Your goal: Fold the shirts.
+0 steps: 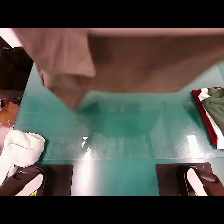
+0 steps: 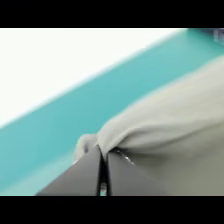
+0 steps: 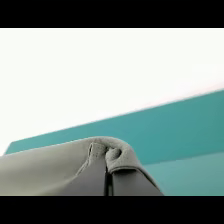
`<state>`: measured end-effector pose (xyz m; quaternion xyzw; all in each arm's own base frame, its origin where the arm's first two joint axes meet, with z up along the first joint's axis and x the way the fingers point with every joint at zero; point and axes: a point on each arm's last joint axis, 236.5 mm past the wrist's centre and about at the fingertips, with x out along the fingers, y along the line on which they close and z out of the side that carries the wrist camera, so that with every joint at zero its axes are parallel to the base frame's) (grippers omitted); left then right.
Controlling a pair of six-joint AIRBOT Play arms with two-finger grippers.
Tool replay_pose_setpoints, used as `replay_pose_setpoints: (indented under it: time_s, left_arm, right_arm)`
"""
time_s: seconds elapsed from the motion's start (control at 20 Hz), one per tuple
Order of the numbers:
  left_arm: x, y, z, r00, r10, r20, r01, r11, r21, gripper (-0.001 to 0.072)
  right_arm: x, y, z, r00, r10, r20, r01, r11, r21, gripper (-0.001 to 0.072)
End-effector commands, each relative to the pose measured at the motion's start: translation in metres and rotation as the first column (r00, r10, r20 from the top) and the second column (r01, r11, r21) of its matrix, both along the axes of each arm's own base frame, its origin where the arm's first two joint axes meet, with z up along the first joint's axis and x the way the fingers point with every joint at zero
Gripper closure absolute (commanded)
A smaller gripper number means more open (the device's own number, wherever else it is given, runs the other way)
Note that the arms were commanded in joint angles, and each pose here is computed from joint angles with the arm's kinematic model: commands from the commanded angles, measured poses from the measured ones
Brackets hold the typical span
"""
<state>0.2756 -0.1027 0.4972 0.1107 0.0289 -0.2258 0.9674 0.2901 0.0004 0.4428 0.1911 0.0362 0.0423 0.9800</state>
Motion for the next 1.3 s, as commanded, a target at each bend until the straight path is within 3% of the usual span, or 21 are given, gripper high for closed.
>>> replay_pose_setpoints:
  time_s: [0.0, 0.2, 0.35, 0.45, 0.6, 0.8, 0.95, 1.05, 1.25]
  left_arm:
    - [-0.066, 0.004, 0.060, 0.979, 0.018, 0.202, -0.006, 0.998, -0.061, 0.0678]
    - [-0.113, 0.004, 0.078, 0.957, 0.017, 0.289, 0.002, 0.998, -0.068, 0.0678]
    - [-0.098, 0.004, 0.066, 0.969, 0.018, 0.245, -0.003, 0.998, -0.062, 0.0678]
    - [-0.059, 0.003, 0.036, 0.991, 0.015, 0.135, -0.008, 0.998, -0.056, 0.0678]
    - [0.019, -0.002, -0.058, 0.981, -0.007, -0.196, 0.007, 1.000, -0.003, 0.0678]
    - [0.104, -0.005, -0.216, 0.774, -0.018, -0.633, 0.036, 0.999, 0.016, 0.0677]
    - [0.149, -0.004, -0.311, 0.615, -0.005, -0.788, 0.028, 0.999, 0.015, 0.0677]
    - [0.187, -0.002, -0.349, 0.595, 0.012, -0.803, -0.010, 1.000, 0.007, 0.0677]
    - [0.256, 0.007, -0.382, 0.709, 0.055, -0.703, -0.041, 0.998, 0.037, 0.0677]
  right_arm:
    - [-0.045, -0.023, 0.038, 0.988, -0.156, -0.001, 0.154, 0.976, -0.152, 0.0699]
    - [-0.051, -0.034, 0.046, 0.975, -0.197, -0.101, 0.173, 0.963, -0.208, 0.0700]
    - [-0.029, -0.033, 0.022, 0.966, -0.115, -0.231, 0.078, 0.983, -0.165, 0.0701]
    - [-0.005, -0.030, -0.016, 0.930, -0.025, -0.366, -0.012, 0.995, -0.098, 0.0701]
    - [0.035, -0.038, -0.100, 0.805, 0.035, -0.592, -0.053, 0.999, -0.013, 0.0701]
    - [0.075, -0.015, -0.219, 0.518, 0.094, -0.850, -0.159, 0.987, 0.013, 0.0701]
    - [0.112, 0.002, -0.288, 0.374, 0.064, -0.925, -0.223, 0.974, -0.023, 0.0701]
    - [0.145, 0.004, -0.325, 0.361, 0.029, -0.932, -0.233, 0.971, -0.060, 0.0701]
    - [0.212, 0.005, -0.368, 0.457, 0.015, -0.889, -0.173, 0.982, -0.072, 0.0701]
